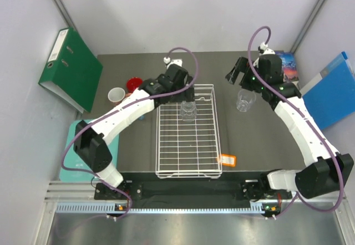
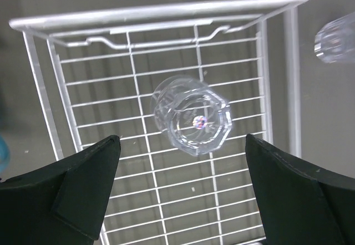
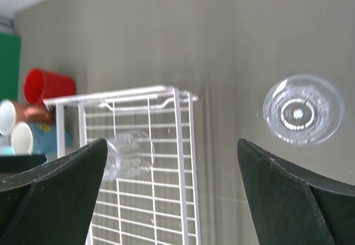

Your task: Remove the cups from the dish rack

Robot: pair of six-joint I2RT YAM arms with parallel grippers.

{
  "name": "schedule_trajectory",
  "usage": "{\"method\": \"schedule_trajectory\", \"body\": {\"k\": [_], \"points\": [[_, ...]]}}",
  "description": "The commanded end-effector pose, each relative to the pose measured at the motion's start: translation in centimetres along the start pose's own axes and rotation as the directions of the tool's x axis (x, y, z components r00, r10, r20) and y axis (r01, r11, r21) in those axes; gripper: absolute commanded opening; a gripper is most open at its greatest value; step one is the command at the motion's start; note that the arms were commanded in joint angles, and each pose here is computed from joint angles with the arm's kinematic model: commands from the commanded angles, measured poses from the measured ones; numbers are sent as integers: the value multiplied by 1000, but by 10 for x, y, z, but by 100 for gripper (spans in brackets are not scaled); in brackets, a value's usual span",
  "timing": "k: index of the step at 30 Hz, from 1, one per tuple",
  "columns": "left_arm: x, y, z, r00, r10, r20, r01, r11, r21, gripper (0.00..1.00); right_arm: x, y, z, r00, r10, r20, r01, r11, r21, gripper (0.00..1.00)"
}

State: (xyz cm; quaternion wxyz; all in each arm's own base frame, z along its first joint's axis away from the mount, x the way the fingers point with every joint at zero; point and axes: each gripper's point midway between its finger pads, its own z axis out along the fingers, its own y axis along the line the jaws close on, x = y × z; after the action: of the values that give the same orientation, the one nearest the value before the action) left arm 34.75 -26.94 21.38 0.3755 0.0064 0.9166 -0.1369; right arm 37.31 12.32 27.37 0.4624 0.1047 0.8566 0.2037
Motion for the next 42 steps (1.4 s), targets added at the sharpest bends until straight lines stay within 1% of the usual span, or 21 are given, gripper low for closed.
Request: {"method": "schedule_trajectory", "body": {"k": [1,3,6,11,16,21,26,31,32,33,34,37,38,40,41,42], "points": [[11,18,10,999,45,-25,-47,992,-118,99,14,8,-12,998,-55,23,56,998,-43,100],[19,16,16,998,49,-50,-55,992,-115,99,17,13,-21,998,-60,30,62,996,-69,100],[28,15,24,996,49,-77,-58,992,-115,99,31,11,-26,998,-65,10,66,995,-74,100],[33,5,33,996,40,-81,-47,995,-90,99,44,10,-29,997,-71,-12,70,994,-87,100],[31,-13,34,997,32,-70,-36,998,-56,99,54,10,-31,997,-72,-25,70,993,-95,100],[42,-24,44,994,50,-92,-55,997,-48,99,59,9,-29,996,-76,-41,72,993,-97,100],[50,-25,57,993,51,-106,-57,997,-53,99,61,11,-29,996,-80,-46,74,991,-112,100],[57,-22,69,992,61,-114,-70,995,-75,99,71,10,-25,994,-82,-74,73,990,-120,100],[59,-20,71,991,63,-120,-74,994,-82,97,71,10,-25,994,-81,-74,72,990,-124,100],[59,-20,72,991,65,-119,-75,994,-84,96,73,10,-25,993,-84,-81,73,990,-123,100],[59,-18,75,991,67,-119,-79,992,-94,90,74,10,-25,993,-84,-80,73,990,-124,100],[61,-16,78,989,81,-120,-94,990,-103,82,78,9,-23,992,-85,-90,73,989,-125,100],[60,-16,78,990,83,-118,-96,990,-106,74,77,9,-24,992,-86,-88,75,989,-127,100],[59,-15,78,989,88,-115,-100,989,-108,61,79,8,-24,992,-87,-90,75,989,-129,100],[57,-14,77,990,90,-111,-102,989,-109,50,79,10,-26,993,-86,-86,74,988,-136,100],[57,-15,76,990,93,-109,-105,988,-109,36,78,8,-25,993,-87,-83,76,988,-132,100]]}}
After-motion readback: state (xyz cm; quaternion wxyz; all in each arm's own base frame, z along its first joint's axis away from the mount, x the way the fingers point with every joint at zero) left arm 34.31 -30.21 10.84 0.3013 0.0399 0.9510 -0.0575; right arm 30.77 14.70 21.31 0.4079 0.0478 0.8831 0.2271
